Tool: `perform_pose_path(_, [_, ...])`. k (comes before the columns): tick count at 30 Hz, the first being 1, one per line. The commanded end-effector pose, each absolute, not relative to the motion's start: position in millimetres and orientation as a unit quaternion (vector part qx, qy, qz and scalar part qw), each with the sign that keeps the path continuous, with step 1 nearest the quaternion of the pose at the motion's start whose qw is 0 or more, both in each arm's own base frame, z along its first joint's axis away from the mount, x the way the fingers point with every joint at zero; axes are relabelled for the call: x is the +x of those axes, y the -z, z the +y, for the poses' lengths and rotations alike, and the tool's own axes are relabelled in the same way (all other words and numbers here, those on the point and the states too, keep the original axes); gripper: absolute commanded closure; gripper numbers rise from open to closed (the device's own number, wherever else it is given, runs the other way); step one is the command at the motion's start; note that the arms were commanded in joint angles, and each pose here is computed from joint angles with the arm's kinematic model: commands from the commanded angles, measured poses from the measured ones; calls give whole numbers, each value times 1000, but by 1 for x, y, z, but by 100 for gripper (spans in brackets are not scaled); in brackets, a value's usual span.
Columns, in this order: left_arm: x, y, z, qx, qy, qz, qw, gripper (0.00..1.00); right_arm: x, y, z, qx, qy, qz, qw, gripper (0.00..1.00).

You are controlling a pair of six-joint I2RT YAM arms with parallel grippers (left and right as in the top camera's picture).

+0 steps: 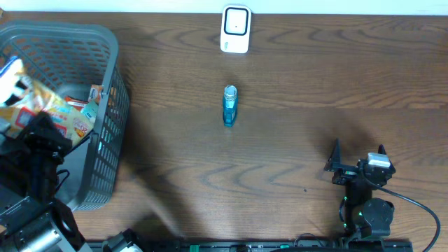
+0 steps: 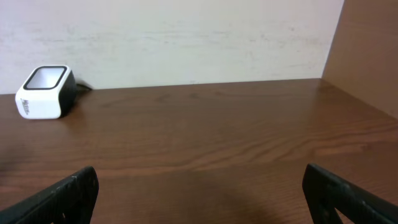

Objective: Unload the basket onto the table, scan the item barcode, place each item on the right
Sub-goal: 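Reach into the basket and grasp the yellow snack bag with the left gripper, then lift the yellow snack bag up out of the basket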

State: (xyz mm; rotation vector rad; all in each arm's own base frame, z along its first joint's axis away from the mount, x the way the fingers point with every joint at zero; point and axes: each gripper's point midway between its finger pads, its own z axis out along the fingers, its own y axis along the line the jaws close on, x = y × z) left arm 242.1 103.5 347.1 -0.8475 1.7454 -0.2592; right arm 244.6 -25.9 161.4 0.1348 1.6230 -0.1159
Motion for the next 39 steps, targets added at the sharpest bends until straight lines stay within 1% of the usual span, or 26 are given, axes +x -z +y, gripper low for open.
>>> perform_pose_path(1, [251, -359, 61, -284, 211, 755, 552, 93, 244, -161, -28, 60, 57, 724, 685, 1])
perform_pose_path(6, [252, -356, 52, -272, 238, 760, 540, 93, 244, -161, -28, 60, 57, 724, 685, 1])
perform_pose_path(23, [251, -351, 50, -269, 238, 768, 530, 93, 244, -161, -28, 60, 57, 724, 685, 1])
perform_pose_path(31, [257, -369, 53, -244, 230, 754, 565, 93, 244, -161, -28, 60, 57, 724, 685, 1])
perform_pose_path(34, [258, -373, 56, -225, 208, 755, 579, 93, 244, -161, -28, 60, 57, 724, 685, 1])
perform_pose_path(39, [258, -369, 73, -254, 168, 753, 584, 93, 244, -161, -28, 60, 57, 724, 685, 1])
